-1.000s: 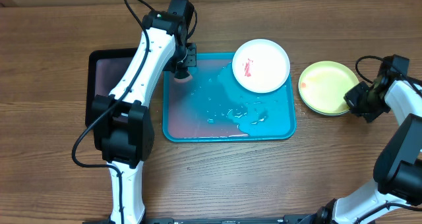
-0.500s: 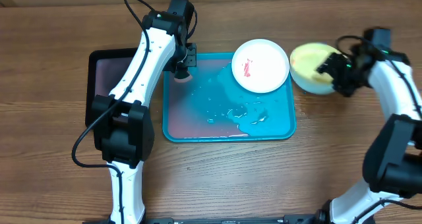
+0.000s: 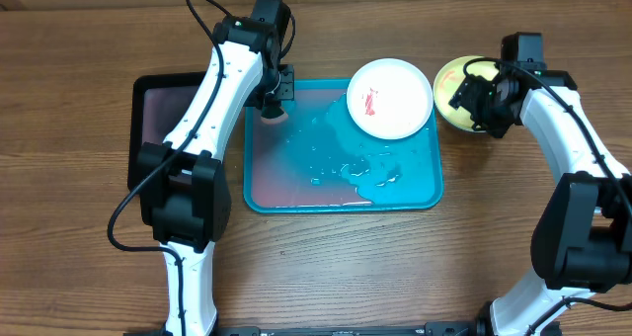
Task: Clean dirty plates on tray and stack at the side
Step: 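Release the yellow plate and move the right gripper back toward the tray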
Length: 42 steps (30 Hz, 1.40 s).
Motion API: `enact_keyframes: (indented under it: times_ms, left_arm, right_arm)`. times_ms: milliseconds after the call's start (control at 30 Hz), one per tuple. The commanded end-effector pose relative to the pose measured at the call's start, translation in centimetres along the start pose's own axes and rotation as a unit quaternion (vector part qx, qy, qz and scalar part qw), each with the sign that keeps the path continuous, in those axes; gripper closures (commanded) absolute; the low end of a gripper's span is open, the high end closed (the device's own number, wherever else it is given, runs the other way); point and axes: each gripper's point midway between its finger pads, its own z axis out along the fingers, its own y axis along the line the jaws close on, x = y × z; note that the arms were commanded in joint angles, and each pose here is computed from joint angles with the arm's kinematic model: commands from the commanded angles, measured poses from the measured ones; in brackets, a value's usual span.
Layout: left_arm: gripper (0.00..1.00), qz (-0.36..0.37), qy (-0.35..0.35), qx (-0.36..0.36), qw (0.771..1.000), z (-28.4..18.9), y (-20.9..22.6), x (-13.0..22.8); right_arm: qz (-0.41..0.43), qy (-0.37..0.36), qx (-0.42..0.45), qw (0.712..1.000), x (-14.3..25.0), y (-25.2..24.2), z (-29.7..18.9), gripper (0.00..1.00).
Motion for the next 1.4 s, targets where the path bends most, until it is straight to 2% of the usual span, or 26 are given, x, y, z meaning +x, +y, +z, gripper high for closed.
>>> enact_keyframes:
  times_ms: [0,167,467,667,1000,1133,1200,1367]
  left_arm:
    - [0.96,-0.004,0.0,0.005,1.0,-0.1,-0.3,0.1]
    - [0.96,-0.004,0.0,0.003,1.0,-0.1,-0.3,0.1]
    - [0.96,-0.004,0.002,0.002,1.0,-0.1,-0.2,0.2]
    - [0.96,-0.004,0.003,0.002,1.0,-0.1,-0.2,0.3]
    - [0.96,-0.004,0.004,0.002,1.0,-0.1,-0.2,0.3]
    - [0.96,-0.004,0.004,0.002,1.0,-0.1,-0.3,0.4]
    - [0.96,-0.003,0.005,0.002,1.0,-0.1,-0.3,0.4]
    - [0.96,-0.003,0.005,0.002,1.0,-0.1,-0.3,0.4]
  right_arm:
    - [-0.001,-0.055,-0.002,0.999,-2.6,0.6,0.1,0.34]
    - [0.009,-0.06,0.015,0.998,-3.3,-0.3,2.9,0.42]
    - [0.027,-0.038,0.073,0.996,-2.6,-3.8,4.5,0.42]
    - [0.038,0.003,0.137,0.99,-0.2,-7.2,4.3,0.42]
    - [0.067,0.079,0.178,0.979,3.8,-11.0,4.0,0.41]
    - [0.06,0.102,0.158,0.98,4.5,-10.6,3.6,0.37]
    - [0.034,0.103,0.123,0.986,3.9,-9.1,2.8,0.3]
    - [0.004,0.066,0.093,0.994,1.4,-6.1,-0.7,0.22]
